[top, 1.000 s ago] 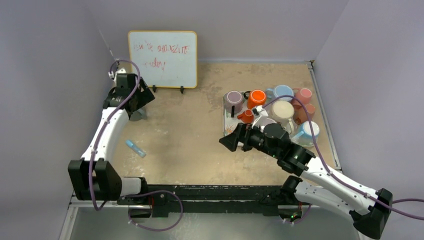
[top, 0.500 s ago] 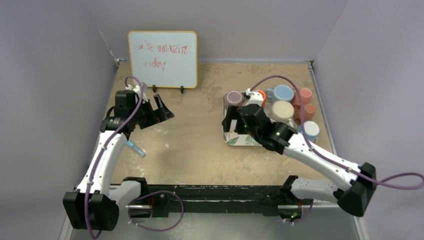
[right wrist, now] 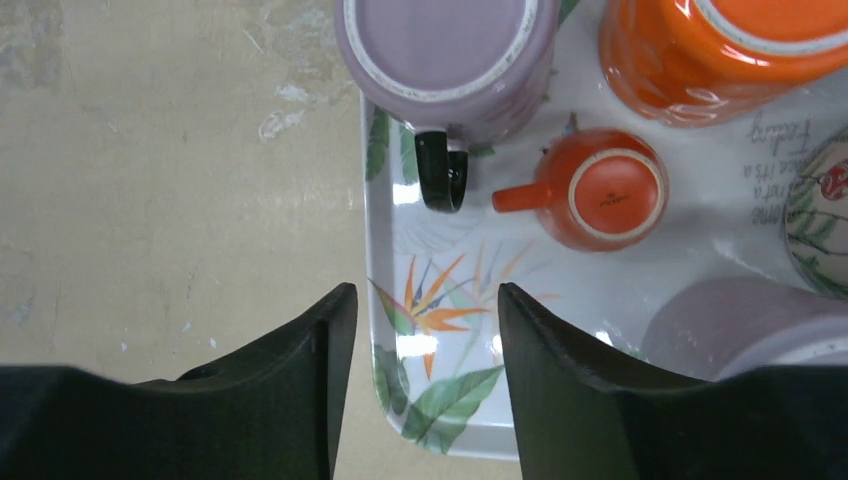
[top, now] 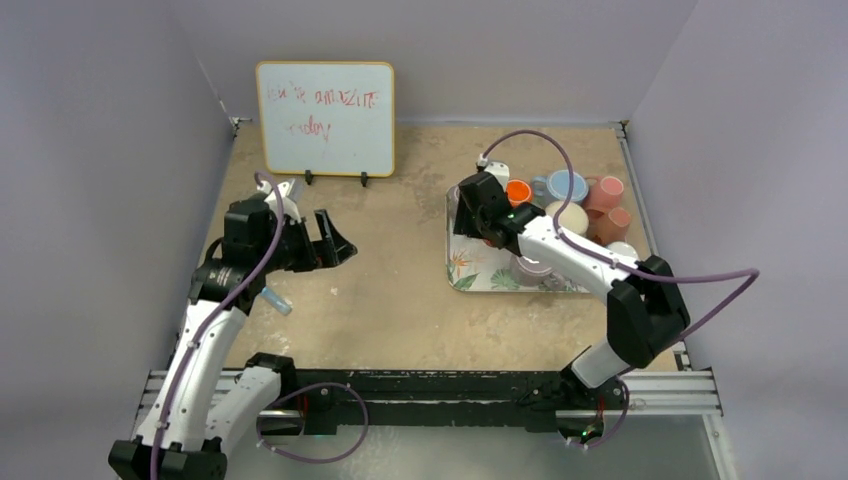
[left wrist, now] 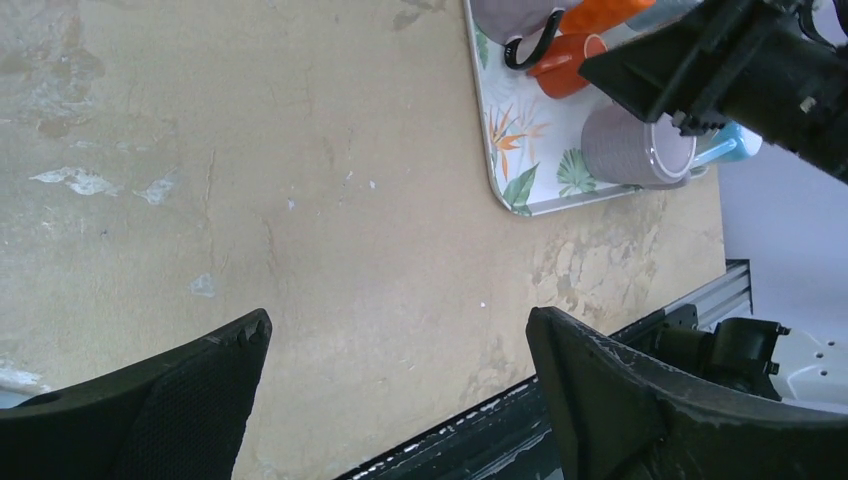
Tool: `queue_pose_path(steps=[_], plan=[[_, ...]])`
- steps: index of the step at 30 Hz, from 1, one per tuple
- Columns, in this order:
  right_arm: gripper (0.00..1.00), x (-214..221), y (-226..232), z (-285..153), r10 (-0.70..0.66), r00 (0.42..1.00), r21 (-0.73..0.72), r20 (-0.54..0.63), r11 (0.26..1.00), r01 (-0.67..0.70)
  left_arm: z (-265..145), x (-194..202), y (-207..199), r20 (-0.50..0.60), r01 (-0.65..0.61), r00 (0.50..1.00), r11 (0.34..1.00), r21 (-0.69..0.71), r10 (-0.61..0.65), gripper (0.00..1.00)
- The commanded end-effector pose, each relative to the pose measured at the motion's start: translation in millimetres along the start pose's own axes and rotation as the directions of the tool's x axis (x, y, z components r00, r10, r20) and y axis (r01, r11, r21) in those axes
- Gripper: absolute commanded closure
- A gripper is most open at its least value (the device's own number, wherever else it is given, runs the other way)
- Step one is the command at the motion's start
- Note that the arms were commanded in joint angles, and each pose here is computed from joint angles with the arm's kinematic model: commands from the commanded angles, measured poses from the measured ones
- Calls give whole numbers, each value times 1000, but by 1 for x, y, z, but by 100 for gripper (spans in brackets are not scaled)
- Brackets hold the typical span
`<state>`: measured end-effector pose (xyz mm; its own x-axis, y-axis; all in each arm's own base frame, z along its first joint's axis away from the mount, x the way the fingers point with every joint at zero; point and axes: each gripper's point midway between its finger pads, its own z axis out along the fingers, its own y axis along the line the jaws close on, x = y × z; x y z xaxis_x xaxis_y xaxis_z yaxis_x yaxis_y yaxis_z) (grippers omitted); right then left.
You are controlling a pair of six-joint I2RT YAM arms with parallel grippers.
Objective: Turn the mug right side up
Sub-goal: Turn over the cup on the tray.
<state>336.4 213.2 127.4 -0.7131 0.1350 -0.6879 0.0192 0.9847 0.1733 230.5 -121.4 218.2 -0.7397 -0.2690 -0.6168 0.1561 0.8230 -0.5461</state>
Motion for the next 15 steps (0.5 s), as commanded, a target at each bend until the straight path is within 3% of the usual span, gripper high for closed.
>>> queue_pose_path(steps=[1, 5, 15], plan=[[47, -34, 17, 9, 37, 997, -24, 75, 999, -35, -2, 6, 7, 49, -40, 998, 999, -6, 40, 1], [52, -30, 21, 26, 36, 998, 0, 52, 999, -36, -8, 5, 4, 35, -46, 998, 999, -12, 47, 1], [53, -32, 2, 46, 11, 997, 154, 76, 988, -23, -9, 11, -2, 28, -35, 999, 999, 27, 34, 2]])
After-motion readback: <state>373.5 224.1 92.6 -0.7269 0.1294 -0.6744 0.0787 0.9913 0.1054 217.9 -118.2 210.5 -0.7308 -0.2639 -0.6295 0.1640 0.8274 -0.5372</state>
